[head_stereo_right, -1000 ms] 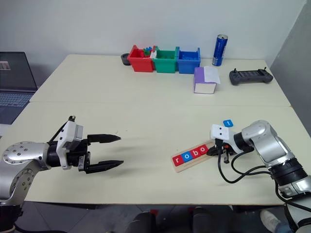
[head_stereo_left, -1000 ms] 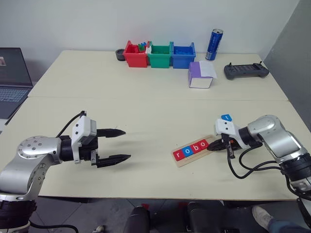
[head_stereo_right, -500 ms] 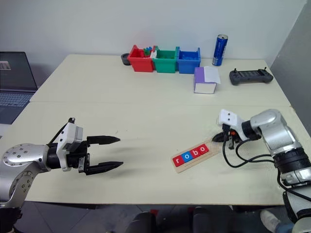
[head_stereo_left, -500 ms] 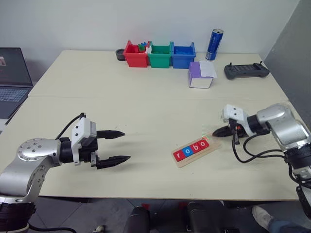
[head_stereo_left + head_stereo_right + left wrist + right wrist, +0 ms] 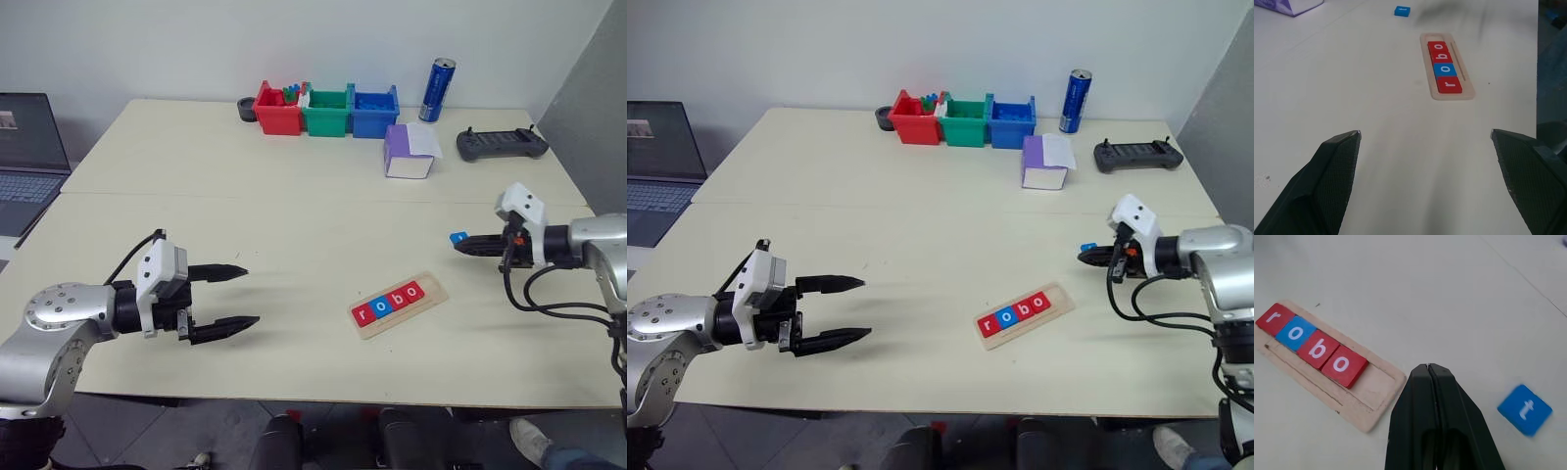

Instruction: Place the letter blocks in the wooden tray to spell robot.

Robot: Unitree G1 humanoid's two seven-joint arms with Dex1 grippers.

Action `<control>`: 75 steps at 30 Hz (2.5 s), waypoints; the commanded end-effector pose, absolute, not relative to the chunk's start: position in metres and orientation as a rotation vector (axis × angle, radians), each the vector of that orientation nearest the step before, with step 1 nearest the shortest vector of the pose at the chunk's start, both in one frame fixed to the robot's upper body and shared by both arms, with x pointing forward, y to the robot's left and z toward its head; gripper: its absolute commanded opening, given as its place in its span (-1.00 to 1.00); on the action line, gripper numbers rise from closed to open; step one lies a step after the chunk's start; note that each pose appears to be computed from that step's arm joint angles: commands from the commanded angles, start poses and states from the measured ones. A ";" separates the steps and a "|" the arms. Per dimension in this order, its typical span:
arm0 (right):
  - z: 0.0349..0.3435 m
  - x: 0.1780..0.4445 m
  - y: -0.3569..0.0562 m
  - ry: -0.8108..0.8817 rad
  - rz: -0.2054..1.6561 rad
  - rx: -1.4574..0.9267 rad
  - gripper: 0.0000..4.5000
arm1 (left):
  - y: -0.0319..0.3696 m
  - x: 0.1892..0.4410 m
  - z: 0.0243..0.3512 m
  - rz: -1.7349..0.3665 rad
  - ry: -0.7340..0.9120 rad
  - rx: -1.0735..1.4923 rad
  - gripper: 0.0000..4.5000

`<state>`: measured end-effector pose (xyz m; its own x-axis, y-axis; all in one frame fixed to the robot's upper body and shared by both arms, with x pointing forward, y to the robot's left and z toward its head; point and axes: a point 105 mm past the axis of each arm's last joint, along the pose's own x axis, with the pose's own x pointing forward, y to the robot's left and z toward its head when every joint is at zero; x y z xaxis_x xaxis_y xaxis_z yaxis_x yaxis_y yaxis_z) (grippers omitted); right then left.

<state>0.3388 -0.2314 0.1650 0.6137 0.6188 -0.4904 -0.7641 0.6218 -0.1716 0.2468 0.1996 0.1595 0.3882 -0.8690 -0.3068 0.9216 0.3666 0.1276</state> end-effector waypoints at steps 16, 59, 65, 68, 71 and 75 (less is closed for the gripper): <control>0.177 0.360 -0.252 0.361 0.379 -0.239 0.60 | 0.193 0.256 0.172 -1.206 0.183 0.329 1.00; 0.136 0.407 -0.240 0.492 0.163 -0.159 0.98 | 0.193 0.252 0.167 -1.185 0.197 0.324 1.00; 0.130 0.406 -0.240 0.512 0.166 -0.163 0.57 | 0.194 0.251 0.167 -1.178 0.200 0.322 1.00; 0.128 0.403 -0.240 0.525 0.171 -0.163 0.12 | 0.195 0.249 0.166 -1.175 0.203 0.322 1.00; 0.125 0.400 -0.242 0.540 0.168 -0.162 -0.35 | 0.196 0.249 0.167 -1.172 0.203 0.323 1.00; 0.123 0.398 -0.240 0.544 0.171 -0.160 -0.35 | 0.196 0.251 0.167 -1.174 0.200 0.324 1.00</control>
